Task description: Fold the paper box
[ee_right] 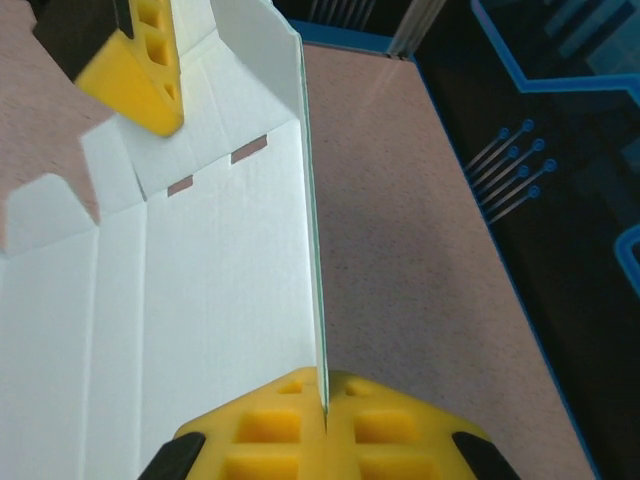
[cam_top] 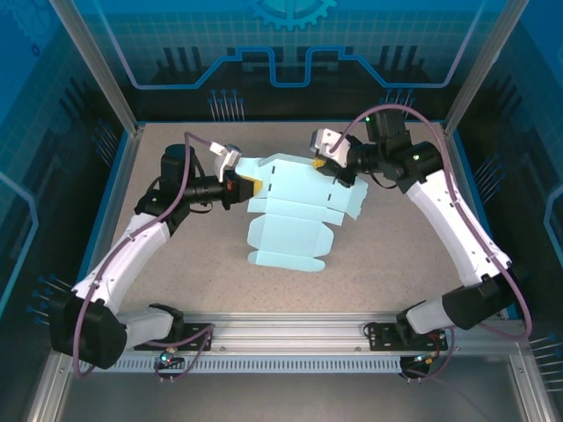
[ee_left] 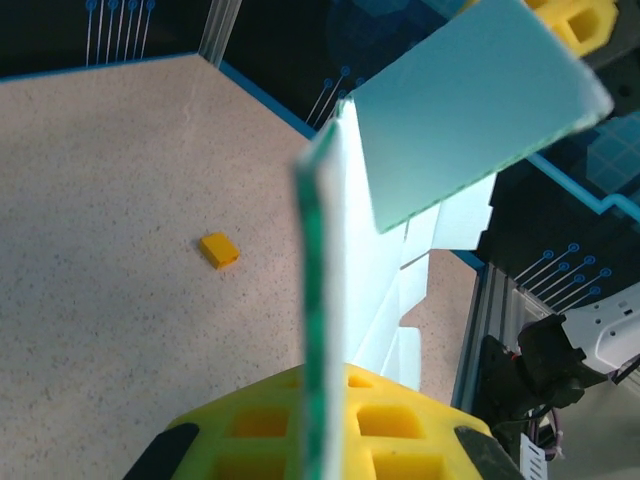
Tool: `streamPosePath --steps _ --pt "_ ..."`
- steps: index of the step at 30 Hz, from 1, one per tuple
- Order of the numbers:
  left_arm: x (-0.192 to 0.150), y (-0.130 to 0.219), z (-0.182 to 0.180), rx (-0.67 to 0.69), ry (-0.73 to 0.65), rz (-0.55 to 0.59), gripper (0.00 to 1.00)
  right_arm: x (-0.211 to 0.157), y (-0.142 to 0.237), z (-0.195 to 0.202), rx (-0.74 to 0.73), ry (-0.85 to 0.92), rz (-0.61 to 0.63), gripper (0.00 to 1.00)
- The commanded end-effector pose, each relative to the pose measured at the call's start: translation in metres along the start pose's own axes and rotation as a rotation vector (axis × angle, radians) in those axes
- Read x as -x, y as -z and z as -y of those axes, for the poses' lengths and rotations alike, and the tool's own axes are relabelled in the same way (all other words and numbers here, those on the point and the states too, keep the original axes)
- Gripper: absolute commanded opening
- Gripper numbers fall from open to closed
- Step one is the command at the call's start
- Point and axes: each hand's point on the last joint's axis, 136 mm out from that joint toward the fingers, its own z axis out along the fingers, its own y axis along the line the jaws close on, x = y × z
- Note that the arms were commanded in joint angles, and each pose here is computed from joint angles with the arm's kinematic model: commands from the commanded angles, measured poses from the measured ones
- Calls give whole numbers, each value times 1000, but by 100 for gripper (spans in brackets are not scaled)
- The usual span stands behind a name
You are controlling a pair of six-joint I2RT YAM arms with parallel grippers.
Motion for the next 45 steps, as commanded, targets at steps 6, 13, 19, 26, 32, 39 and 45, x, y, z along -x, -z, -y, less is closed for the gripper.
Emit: streamPosePath --steps 6,13,19,26,32,39,45 --pt "30 1 -2 -8 96 43 0 -26 -8 6 -284 43 -136 3" --pt "37 -4 -14 -15 149 32 0 -38 -9 -5 -404 105 -203 3" --pt "40 -11 -21 -25 149 23 0 -40 -8 -12 -420 94 -214 2" --pt "45 -15 -32 16 68 27 5 -41 -9 -14 -257 -142 -152 2" --pt "49 -21 -44 43 36 22 22 -44 -15 -12 -127 -312 -144 1" --pt "43 -19 -78 204 52 14 40 -64 -28 -9 -44 -506 -142 0" --pt "38 4 -107 444 107 77 48 -96 -49 -2 -53 -660 -186 0"
